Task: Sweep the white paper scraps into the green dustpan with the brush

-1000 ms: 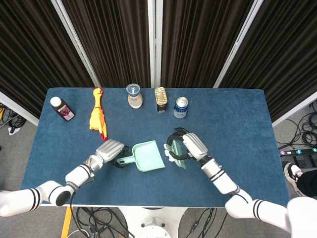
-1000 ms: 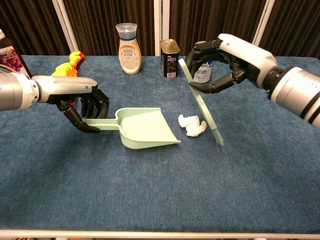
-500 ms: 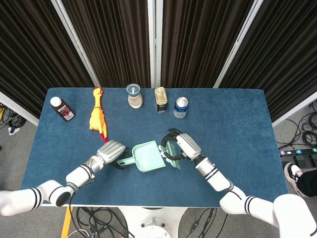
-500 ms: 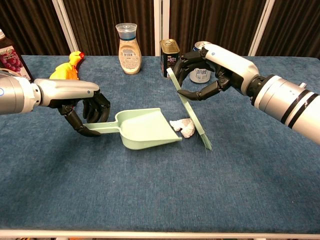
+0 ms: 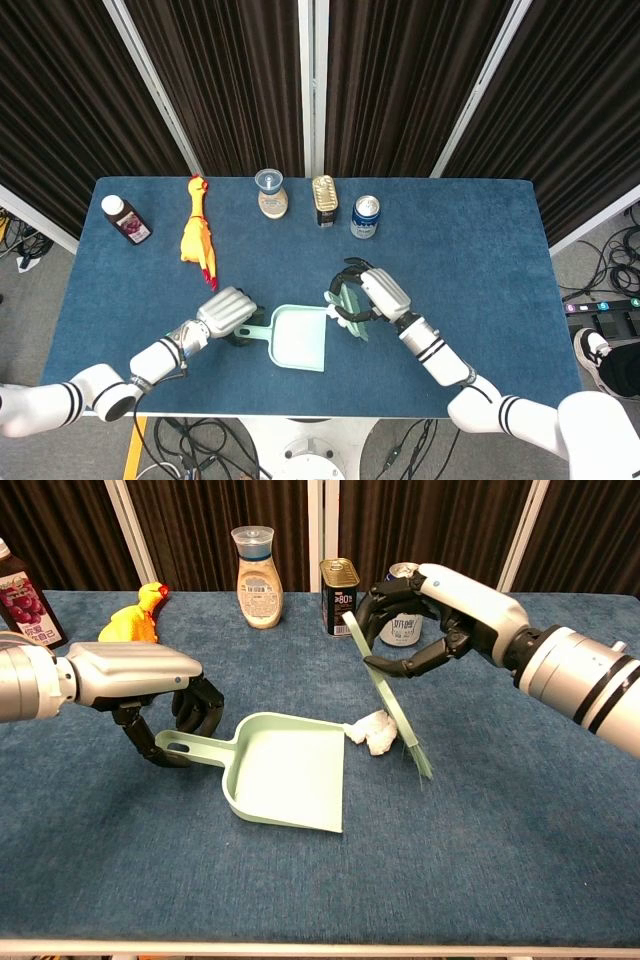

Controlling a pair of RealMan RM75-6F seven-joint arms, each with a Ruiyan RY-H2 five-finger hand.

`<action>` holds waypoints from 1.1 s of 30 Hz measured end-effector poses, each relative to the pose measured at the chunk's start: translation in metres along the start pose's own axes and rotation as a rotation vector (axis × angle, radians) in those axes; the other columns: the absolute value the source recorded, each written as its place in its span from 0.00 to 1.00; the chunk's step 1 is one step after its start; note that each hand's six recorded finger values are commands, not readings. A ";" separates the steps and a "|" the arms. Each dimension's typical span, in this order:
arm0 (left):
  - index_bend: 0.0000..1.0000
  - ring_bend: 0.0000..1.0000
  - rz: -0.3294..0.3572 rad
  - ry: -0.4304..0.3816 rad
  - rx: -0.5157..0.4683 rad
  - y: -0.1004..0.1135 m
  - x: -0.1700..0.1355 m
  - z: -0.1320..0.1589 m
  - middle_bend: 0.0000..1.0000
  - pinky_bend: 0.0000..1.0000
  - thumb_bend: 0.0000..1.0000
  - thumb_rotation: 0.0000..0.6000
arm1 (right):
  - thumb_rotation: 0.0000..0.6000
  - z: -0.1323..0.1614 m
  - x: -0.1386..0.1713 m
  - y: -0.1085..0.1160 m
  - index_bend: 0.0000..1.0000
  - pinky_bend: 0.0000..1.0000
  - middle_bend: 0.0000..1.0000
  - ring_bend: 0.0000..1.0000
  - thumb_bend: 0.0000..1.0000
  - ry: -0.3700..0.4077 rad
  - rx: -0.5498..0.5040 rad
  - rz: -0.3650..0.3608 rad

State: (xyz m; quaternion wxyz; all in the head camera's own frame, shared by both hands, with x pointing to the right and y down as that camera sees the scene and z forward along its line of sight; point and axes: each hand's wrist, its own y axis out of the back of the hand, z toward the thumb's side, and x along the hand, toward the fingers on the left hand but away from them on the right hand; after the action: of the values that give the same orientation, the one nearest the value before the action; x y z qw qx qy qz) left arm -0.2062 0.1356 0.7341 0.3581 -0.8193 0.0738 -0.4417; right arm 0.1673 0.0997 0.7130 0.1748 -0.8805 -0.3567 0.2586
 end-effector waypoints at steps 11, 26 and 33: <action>0.56 0.48 0.018 0.048 -0.030 0.001 0.002 -0.008 0.58 0.41 0.38 0.86 | 1.00 0.009 -0.011 -0.014 0.80 0.12 0.59 0.32 0.47 0.043 0.043 0.008; 0.56 0.48 0.017 0.053 -0.042 0.003 0.008 -0.004 0.58 0.41 0.38 0.86 | 1.00 0.044 -0.032 -0.050 0.81 0.12 0.60 0.32 0.51 0.144 -0.030 -0.004; 0.56 0.48 0.007 0.051 -0.046 -0.001 0.009 -0.002 0.58 0.41 0.38 0.87 | 1.00 0.060 -0.039 -0.057 0.81 0.12 0.60 0.32 0.51 0.189 -0.090 -0.031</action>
State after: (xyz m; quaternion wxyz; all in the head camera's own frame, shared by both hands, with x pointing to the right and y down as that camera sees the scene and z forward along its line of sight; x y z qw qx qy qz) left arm -0.2023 0.1314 0.7419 0.3389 -0.8154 0.0960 -0.4594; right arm 0.0784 0.1180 0.7056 0.1721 -0.9023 -0.3635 0.1555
